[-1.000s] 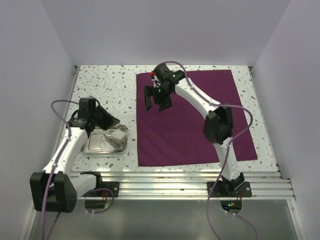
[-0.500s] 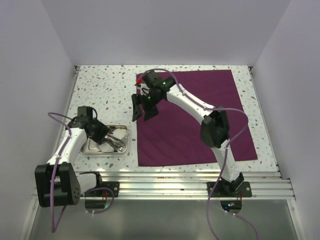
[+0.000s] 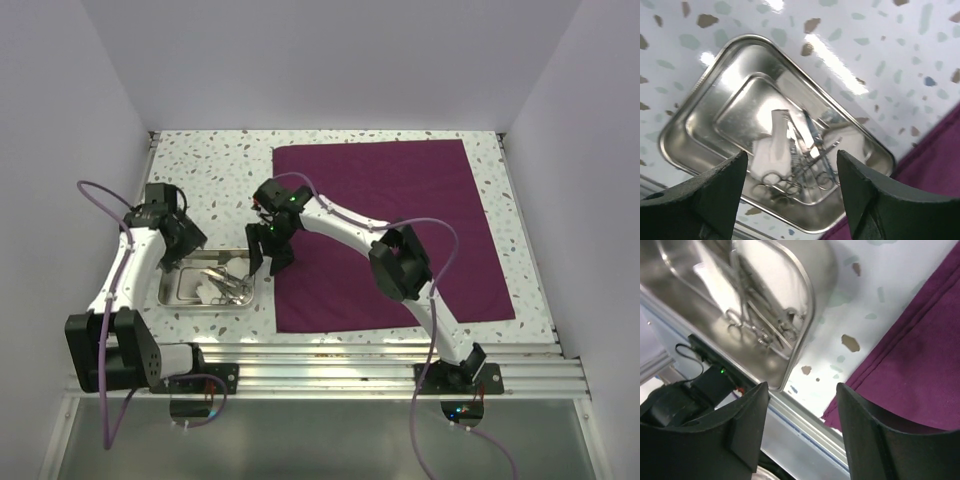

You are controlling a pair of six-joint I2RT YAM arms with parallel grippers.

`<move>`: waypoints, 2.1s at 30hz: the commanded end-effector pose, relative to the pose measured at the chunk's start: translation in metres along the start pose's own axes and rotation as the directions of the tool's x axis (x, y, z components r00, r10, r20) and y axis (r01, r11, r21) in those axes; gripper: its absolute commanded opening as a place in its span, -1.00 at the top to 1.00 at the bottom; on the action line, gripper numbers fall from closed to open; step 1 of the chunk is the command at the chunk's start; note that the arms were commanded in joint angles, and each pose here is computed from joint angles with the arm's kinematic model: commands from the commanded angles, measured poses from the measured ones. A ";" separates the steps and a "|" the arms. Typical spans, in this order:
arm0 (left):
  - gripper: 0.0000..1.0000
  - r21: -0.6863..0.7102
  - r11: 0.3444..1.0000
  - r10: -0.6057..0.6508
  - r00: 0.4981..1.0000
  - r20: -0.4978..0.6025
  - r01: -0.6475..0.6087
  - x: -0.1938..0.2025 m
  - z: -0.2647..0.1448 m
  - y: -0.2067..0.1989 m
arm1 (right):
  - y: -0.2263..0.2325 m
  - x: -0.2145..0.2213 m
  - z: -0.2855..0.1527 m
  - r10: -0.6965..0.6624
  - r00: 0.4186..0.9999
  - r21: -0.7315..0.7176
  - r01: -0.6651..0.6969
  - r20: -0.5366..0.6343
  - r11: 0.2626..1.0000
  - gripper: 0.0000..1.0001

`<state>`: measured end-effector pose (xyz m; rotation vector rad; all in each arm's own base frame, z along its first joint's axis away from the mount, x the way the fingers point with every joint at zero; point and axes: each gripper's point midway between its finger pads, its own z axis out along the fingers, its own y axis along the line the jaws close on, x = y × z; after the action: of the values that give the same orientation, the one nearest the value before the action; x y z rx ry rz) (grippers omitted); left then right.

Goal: Prepare the surgical pack

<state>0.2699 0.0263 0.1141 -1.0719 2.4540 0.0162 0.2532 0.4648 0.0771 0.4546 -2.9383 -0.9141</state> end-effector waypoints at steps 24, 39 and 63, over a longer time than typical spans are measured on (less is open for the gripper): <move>-0.14 -0.373 0.921 0.046 0.983 -0.180 -0.111 -0.005 0.066 0.099 | -0.007 -0.004 0.044 0.015 1.000 0.074 -0.015 -0.002 0.997 0.30; 1.00 -0.137 0.988 0.045 0.984 -0.175 -0.070 -0.008 0.037 0.057 | 0.028 -0.017 0.022 -0.072 0.997 -0.029 0.073 0.029 0.997 1.00; 1.00 0.410 0.861 0.393 0.906 -0.158 -0.302 0.013 0.003 -0.220 | -0.058 -0.011 -0.118 0.071 0.978 0.023 -0.077 0.198 0.997 1.00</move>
<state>0.3523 -0.0600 0.1253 -0.4685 2.8526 -0.1412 0.3265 0.3306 0.0936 0.0674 -3.2092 -0.6776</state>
